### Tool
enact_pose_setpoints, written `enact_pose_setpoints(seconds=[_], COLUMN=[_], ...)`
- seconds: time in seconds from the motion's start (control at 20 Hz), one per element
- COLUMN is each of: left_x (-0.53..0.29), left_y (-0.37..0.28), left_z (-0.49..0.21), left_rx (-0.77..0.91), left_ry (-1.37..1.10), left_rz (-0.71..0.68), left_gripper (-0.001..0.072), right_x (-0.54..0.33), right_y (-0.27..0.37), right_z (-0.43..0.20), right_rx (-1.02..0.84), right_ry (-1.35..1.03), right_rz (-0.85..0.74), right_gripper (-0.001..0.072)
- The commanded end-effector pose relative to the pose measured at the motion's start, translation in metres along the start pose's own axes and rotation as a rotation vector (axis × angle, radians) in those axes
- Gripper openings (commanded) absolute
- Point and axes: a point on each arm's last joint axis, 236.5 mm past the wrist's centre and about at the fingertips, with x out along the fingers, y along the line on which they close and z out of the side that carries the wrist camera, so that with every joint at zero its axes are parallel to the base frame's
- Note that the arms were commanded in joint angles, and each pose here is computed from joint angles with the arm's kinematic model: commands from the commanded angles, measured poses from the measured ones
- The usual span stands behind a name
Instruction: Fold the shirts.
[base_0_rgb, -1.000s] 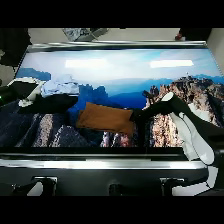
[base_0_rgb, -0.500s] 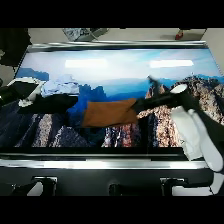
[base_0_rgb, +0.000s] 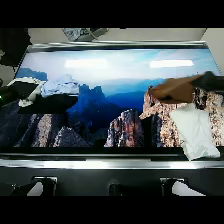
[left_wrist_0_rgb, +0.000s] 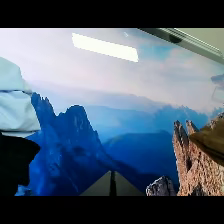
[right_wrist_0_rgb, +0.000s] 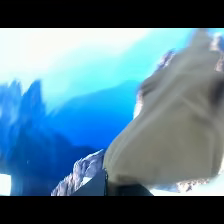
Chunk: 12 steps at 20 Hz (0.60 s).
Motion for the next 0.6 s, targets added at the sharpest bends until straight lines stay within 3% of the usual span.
enact_pose_setpoints(seconds=[0.0, 0.4, 0.55], left_x=[0.000, 0.000, 0.000], left_y=[0.000, 0.000, 0.000], left_z=[0.000, 0.000, 0.000], left_rx=[-0.001, 0.000, -0.001], left_ry=[0.000, 0.001, 0.001], left_rz=[0.000, 0.000, 0.000], left_gripper=[0.0026, 0.0026, 0.0026], right_x=[-0.054, -0.119, -0.133], right_y=[-0.036, -0.099, -0.124], right_z=[-0.002, -0.028, -0.074], right_rx=[0.122, 0.308, 0.363], right_ry=[-0.048, -0.082, 0.076], right_rz=[-0.082, -0.234, -0.366], right_gripper=[0.0038, 0.0038, 0.0039])
